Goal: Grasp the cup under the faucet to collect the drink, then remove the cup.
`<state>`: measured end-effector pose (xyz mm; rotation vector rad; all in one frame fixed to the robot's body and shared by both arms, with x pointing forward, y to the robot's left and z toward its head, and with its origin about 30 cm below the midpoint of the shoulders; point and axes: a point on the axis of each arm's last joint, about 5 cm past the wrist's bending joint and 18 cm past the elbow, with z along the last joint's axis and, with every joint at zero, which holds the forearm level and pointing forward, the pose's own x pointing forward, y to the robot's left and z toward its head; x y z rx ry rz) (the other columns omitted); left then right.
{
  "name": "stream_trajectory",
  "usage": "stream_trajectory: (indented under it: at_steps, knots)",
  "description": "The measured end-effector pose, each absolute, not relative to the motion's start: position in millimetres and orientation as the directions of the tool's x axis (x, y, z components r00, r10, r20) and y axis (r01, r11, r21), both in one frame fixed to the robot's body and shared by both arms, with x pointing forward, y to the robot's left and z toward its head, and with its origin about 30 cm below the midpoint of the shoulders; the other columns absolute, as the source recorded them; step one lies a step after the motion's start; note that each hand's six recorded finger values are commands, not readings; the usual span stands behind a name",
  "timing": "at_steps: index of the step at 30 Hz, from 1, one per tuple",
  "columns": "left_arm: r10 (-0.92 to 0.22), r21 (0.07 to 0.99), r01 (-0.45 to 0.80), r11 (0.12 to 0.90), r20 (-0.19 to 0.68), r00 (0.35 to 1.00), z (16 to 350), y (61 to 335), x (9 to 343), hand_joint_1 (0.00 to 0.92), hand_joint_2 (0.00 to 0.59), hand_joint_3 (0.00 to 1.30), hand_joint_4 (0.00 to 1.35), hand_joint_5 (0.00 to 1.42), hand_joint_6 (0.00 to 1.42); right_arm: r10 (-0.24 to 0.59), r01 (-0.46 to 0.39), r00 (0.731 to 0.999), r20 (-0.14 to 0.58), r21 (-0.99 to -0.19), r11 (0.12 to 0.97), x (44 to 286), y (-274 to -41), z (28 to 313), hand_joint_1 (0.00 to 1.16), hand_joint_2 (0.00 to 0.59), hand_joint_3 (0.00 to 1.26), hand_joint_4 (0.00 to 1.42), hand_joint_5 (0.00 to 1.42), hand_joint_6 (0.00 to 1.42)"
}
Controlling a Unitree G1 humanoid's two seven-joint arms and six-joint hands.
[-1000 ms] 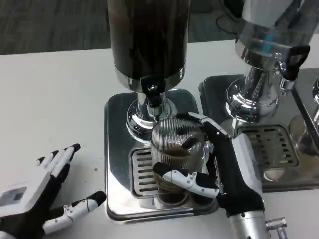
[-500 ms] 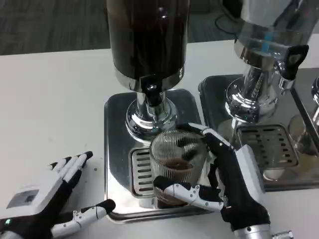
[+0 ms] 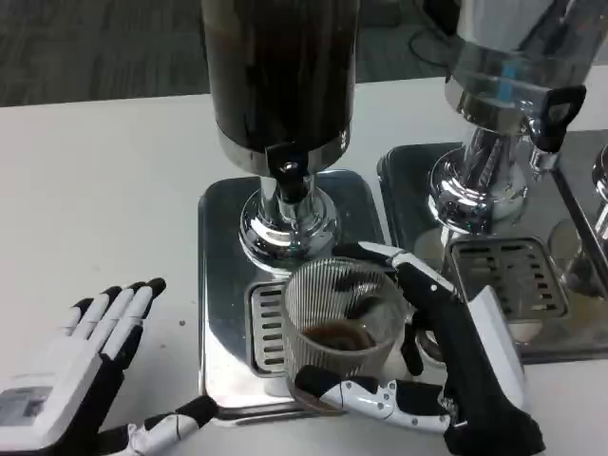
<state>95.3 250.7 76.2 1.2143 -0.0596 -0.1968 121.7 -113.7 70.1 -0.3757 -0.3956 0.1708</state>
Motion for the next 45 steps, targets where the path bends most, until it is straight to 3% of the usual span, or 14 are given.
stream_trajectory:
  at_steps: [8, 16, 45]
  knots:
    - [-0.174, 0.949, 0.101, 0.299, -0.05, 0.983, 77.5, 248.3, 72.9, 0.0, 0.103, 0.0, 0.0, 0.0, 0.0, 0.305, -0.169, 0.898, 0.316, -0.391, 0.905, 111.1, -117.9, 73.9, 0.9, 0.157, 0.5, 0.74, 1.02, 1.39]
    - [-0.134, 0.947, 0.098, 0.305, -0.059, 0.989, 78.8, 244.3, 63.2, 0.0, 0.082, 0.0, 0.0, 0.0, 0.0, 0.323, -0.175, 0.879, 0.352, -0.392, 0.903, 109.8, -119.7, 82.6, 0.89, 0.162, 0.5, 0.74, 1.02, 1.39]
    - [-0.104, 0.93, 0.093, 0.354, -0.06, 0.993, 75.7, 227.0, 64.8, 0.0, 0.079, 0.0, 0.0, 0.0, 0.0, 0.302, -0.164, 0.892, 0.335, -0.383, 0.909, 111.5, -130.5, 83.3, 0.9, 0.14, 0.5, 0.73, 1.0, 1.37]
